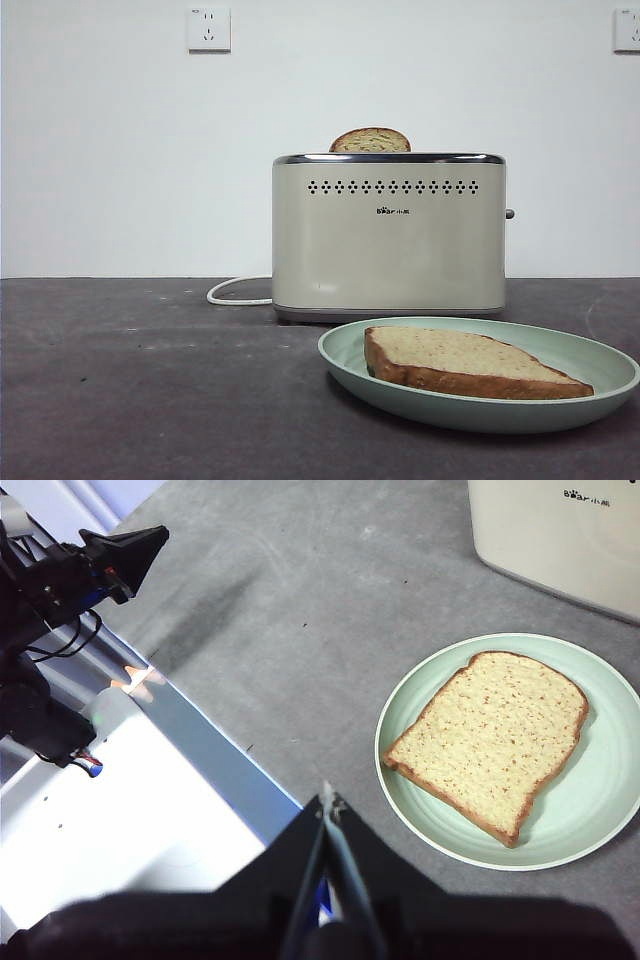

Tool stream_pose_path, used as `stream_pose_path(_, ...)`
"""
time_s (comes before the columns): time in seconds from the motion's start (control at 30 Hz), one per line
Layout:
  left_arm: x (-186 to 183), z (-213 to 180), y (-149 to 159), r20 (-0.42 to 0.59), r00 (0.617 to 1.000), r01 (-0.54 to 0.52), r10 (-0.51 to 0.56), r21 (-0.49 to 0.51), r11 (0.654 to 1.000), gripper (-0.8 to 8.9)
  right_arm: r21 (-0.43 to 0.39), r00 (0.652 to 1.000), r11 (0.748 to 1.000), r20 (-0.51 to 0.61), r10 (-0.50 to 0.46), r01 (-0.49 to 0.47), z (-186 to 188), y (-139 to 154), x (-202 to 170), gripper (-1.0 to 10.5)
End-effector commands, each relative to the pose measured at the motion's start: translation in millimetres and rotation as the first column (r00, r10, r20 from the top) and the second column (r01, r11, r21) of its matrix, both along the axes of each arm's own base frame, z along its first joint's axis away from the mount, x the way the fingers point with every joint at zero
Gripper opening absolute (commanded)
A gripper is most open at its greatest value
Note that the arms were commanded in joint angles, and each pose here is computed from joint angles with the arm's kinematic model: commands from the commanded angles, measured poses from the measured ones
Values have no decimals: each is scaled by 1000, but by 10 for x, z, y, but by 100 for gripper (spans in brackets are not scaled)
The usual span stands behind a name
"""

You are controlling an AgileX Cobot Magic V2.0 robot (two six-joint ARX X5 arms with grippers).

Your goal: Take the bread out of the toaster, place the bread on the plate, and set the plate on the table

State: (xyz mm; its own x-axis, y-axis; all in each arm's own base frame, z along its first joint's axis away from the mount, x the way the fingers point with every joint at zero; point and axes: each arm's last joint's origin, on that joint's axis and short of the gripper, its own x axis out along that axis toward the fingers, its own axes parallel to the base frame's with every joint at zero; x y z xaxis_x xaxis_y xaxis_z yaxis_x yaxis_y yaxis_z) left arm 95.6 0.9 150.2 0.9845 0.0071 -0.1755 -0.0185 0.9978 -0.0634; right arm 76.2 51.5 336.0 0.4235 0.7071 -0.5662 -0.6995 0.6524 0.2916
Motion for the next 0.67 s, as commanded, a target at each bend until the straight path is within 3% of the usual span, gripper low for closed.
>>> stream_pose_path(0.03,5,-33,3,-3,1000,-4,4,-3,1000,-4,-2,1000,1000,-4,-2,2,-21,3,4,2)
stream_pose_path(0.23,5,-33,3,-3,1000,-4,4,-4,1000,-4,0,1000,1000,2,-4,4,-17,-5,-6,2)
stream_pose_path(0.33,5,-33,3,-3,1000,-4,4,-4,1000,-4,-79,989,997,142,37,-25,2,-36,-9,2)
stream_pose_path(0.4,5,-33,3,-3,1000,-4,4,-4,1000,-4,-86,976,996,219,12,7,41,-71,-7,2)
stream_pose_path(0.5,5,-33,3,-3,1000,-5,5,-4,1000,-4,-29,945,995,317,-76,90,129,-139,-1,2)
stream_pose_path(0.67,5,-33,3,-3,1000,-5,5,-3,1000,-4,30,874,974,436,-216,226,127,-255,-23,2)
